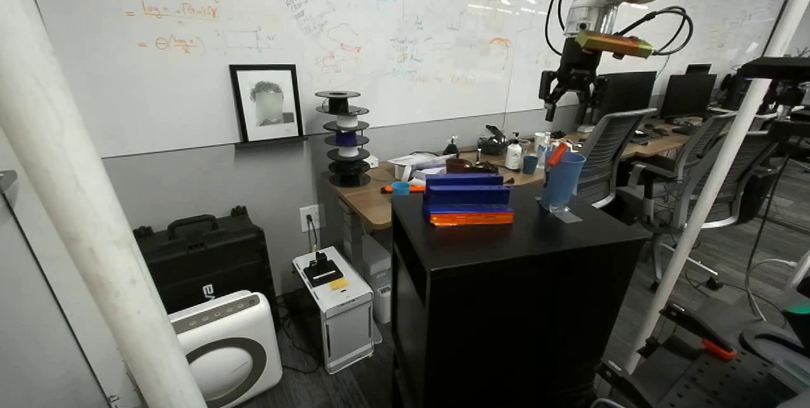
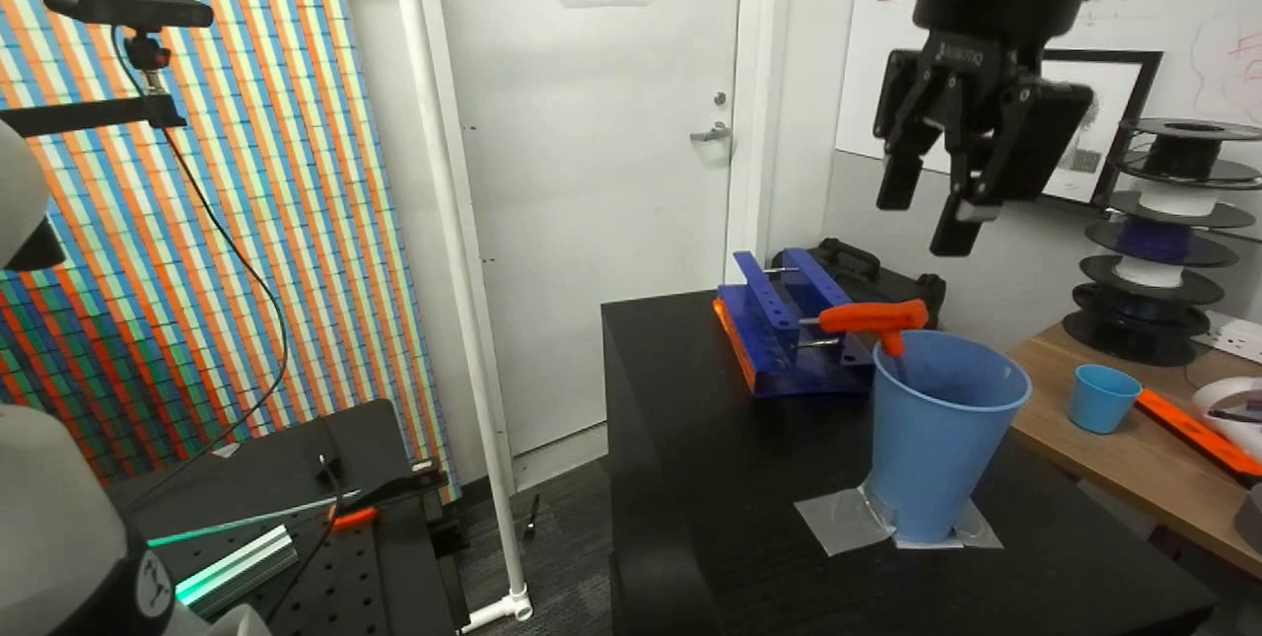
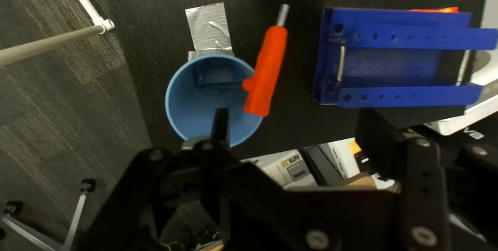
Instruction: Place the orange wrench in the large blue cup on the right
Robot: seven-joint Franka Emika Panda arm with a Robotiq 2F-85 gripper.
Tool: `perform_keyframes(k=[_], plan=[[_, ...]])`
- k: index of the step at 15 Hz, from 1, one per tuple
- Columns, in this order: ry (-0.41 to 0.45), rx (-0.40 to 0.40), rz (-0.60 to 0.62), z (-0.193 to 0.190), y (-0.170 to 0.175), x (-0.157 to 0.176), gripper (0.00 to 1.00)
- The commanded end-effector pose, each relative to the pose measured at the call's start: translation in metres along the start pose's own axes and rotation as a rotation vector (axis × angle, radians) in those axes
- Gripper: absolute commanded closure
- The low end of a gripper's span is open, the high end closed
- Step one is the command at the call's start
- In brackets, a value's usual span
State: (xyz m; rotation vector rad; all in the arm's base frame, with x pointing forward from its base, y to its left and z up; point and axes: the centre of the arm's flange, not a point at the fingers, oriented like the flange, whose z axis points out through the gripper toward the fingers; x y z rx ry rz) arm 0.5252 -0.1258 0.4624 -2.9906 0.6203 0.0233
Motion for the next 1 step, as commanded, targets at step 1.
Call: perform_keyframes(k=[1], plan=[[-0.002,0.107,-0.145,-0.0611,-0.0033,-0.0468,0.0]])
